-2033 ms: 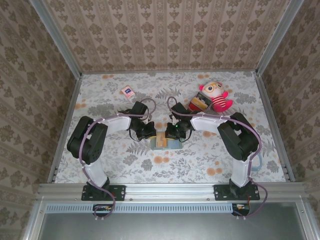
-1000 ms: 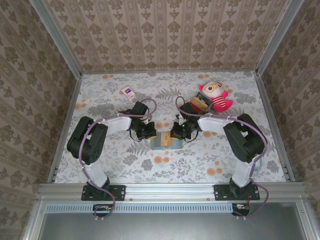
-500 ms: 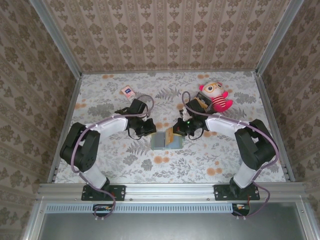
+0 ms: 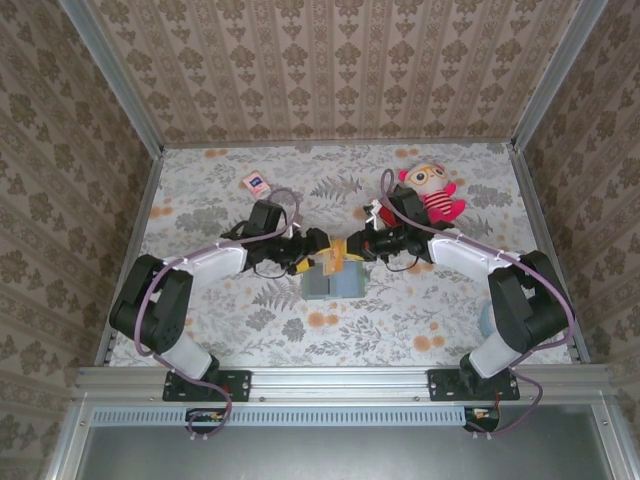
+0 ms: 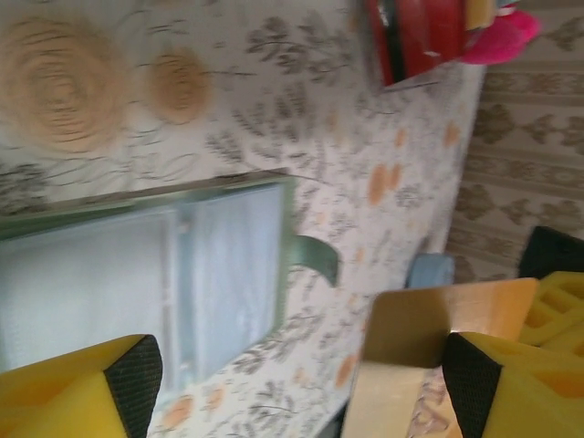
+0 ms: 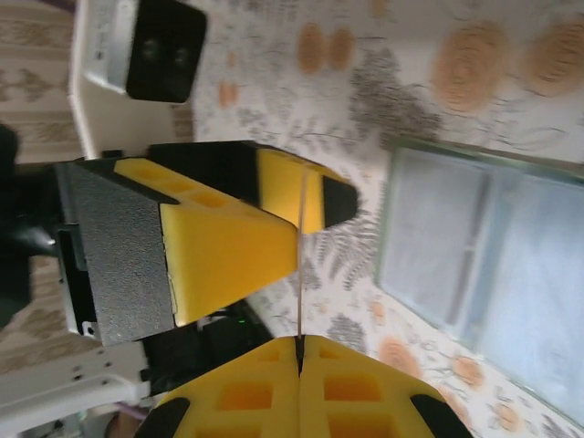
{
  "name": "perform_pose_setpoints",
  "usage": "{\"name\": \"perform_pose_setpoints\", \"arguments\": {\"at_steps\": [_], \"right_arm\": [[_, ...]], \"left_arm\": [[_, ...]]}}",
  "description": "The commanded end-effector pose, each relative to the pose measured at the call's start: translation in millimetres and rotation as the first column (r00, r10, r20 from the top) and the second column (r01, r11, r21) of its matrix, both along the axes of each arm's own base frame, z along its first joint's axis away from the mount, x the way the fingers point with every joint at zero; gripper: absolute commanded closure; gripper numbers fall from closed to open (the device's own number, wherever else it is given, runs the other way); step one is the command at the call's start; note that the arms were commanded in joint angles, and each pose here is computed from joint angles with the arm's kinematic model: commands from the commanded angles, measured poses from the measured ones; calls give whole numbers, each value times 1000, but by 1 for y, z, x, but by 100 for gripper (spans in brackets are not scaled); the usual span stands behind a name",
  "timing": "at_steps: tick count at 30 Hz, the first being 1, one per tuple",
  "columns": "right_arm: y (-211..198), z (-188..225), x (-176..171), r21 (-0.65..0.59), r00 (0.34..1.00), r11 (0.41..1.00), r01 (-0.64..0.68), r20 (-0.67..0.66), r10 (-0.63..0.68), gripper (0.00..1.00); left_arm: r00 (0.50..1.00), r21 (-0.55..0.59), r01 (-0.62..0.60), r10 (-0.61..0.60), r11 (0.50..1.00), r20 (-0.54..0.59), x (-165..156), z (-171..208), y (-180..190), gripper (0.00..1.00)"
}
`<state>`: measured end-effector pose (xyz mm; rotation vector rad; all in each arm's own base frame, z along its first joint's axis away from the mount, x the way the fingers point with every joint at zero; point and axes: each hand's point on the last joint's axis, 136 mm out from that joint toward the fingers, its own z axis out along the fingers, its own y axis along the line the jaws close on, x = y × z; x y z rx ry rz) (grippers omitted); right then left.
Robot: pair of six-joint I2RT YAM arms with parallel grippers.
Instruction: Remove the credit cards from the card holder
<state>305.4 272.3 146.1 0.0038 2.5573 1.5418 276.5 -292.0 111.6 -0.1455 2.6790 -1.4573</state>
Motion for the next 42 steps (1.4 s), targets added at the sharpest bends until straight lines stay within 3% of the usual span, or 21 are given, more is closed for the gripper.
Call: {"name": "perform_pose_setpoints", "arguments": {"at_steps": [1,4,7,12,19,23,29,32,37,42], "right_arm": [[10,35,-5,143,997,988,-65,40,60,100],[8,39,-2,162,998,985,-54,39,48,100],[6,42,3,173,999,984,-40,39,34,100],[7,45,8,189,999,981,-32,38,25,100],[8,47,12,198,999,980,-24,36,17,100],[7,47,12,198,1000,980,-17,27,12,100],[5,56,17,259,997,964,61,30,-71,72],[15,61,15,293,997,954,68,13,-75,64],[24,67,15,343,997,936,73,-5,-76,70],[26,80,18,375,997,924,70,16,-82,90]], "left_arm": [[996,-180,43,-29,983,83,3,58,-13,16],[994,-229,34,-10,973,104,6,76,-11,17],[993,-260,25,5,965,116,5,86,-5,24],[991,-306,39,3,951,136,2,97,-4,47],[989,-316,48,-2,948,146,1,101,-4,73],[991,-312,24,19,950,134,4,99,-2,99],[988,-327,-30,78,944,136,12,108,0,100],[985,-344,-40,96,938,147,14,116,-1,100],[981,-356,-38,102,934,163,13,127,-1,100],[983,-361,-34,95,932,155,12,130,-2,100]]}}
